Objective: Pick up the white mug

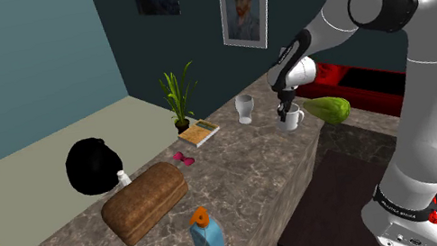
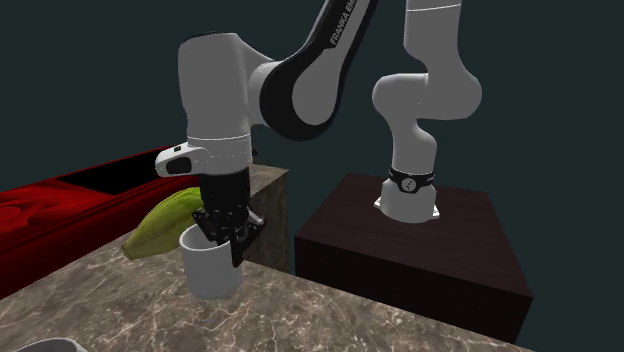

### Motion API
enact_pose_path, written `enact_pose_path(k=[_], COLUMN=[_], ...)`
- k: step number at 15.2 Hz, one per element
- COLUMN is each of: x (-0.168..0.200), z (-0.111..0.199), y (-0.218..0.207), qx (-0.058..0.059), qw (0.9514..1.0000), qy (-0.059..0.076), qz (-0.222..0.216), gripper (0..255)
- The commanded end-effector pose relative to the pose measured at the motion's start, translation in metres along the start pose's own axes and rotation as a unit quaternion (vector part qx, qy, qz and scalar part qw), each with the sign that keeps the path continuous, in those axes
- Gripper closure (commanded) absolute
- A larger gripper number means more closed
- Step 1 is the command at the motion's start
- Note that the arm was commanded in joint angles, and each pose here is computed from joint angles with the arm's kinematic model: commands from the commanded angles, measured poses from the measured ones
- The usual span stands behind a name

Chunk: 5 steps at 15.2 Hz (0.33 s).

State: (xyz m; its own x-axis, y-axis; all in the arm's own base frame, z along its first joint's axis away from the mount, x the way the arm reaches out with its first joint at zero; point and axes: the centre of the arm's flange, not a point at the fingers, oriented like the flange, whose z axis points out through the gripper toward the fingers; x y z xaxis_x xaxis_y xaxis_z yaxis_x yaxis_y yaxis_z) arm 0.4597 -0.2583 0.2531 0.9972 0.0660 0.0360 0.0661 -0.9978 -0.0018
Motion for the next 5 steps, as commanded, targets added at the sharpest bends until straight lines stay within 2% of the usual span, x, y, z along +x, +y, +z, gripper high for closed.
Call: enact_pose_path(k=[1,5], x=[0.0,0.001], z=[-0.012,-0.023], y=[0.001,0.001], qx=[0.0,0.0], qw=[1.0,1.0], qy=[0.0,0.0], qz=[0.0,0.0], gripper=[255,255])
